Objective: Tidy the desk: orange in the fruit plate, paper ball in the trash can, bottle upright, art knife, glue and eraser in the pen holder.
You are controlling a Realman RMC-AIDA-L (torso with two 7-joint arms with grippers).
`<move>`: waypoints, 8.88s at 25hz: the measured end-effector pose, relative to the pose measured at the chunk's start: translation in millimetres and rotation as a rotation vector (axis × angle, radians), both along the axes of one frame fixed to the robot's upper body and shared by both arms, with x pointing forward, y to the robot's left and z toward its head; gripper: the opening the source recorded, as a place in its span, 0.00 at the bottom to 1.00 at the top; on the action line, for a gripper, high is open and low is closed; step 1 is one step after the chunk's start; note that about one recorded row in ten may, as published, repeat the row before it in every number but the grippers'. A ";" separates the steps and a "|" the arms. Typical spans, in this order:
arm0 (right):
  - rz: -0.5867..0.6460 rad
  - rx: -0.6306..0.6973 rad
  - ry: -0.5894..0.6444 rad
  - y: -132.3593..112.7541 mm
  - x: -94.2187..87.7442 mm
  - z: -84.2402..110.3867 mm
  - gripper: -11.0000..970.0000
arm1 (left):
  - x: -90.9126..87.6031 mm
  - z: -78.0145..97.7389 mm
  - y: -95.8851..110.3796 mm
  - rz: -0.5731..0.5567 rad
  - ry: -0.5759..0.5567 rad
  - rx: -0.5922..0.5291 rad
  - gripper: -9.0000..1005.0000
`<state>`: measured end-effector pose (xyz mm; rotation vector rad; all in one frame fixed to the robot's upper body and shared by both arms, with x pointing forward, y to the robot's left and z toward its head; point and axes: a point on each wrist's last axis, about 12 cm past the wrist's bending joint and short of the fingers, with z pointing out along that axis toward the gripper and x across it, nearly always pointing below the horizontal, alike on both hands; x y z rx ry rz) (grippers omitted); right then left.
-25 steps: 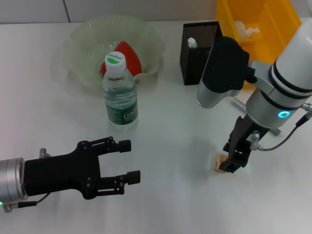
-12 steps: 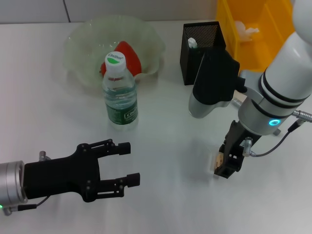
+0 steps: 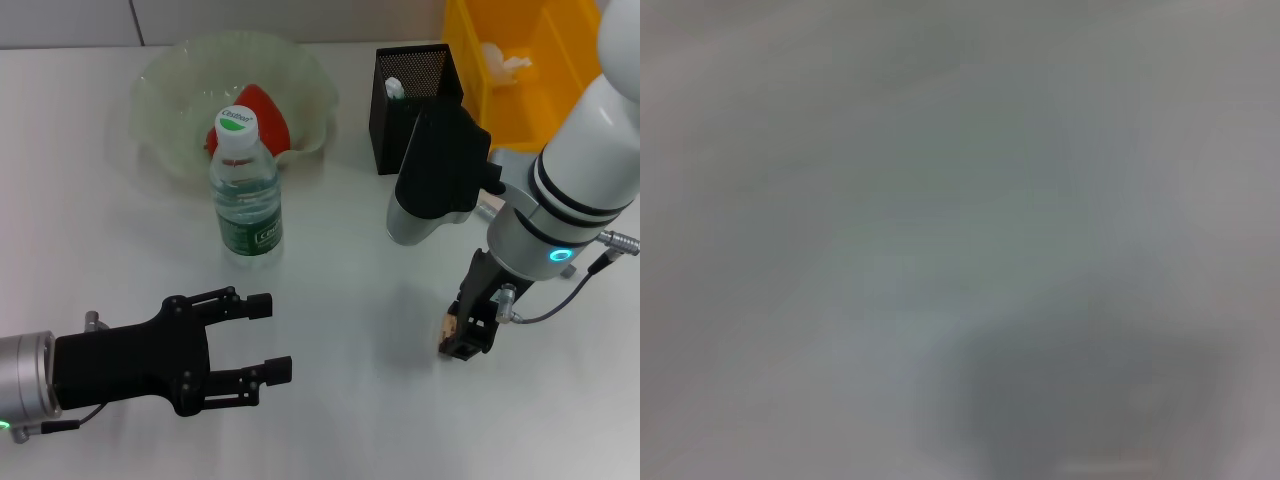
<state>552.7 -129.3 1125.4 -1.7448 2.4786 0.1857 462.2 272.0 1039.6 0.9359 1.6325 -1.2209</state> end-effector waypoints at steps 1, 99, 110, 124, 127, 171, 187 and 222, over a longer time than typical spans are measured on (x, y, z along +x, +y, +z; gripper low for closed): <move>0.000 0.000 0.000 0.0 0.0 0.0 0.50 | 0.1 0.0 0.0 0.000 0.000 0.000 0.80; -0.560 0.112 -0.160 -76.8 62.8 -0.7 0.15 | 11.8 3.6 -6.6 -0.006 -0.033 0.018 0.80; -0.528 0.204 -0.191 -82.5 49.1 28.8 0.03 | 12.0 4.6 -6.4 -0.008 -0.032 0.012 0.80; -0.525 0.118 -0.163 -78.9 59.1 2.7 0.22 | 14.8 5.9 -8.7 -0.016 -0.039 0.014 0.80; -0.523 0.115 -0.162 -78.6 60.0 -0.2 0.26 | 14.8 5.7 -9.0 -0.015 -0.039 0.015 0.80; -0.525 1.488 -0.697 -138.6 20.3 -5.3 0.15 | 9.5 4.8 -10.0 -0.018 -0.038 -0.002 0.80; -0.584 1.241 -0.949 -90.5 39.4 -54.1 0.14 | 9.5 5.7 -14.6 -0.030 -0.048 -0.015 0.80; -0.492 1.048 -0.978 -65.7 53.1 -61.2 0.18 | 27.7 17.8 -30.6 -0.059 -0.015 -0.042 0.80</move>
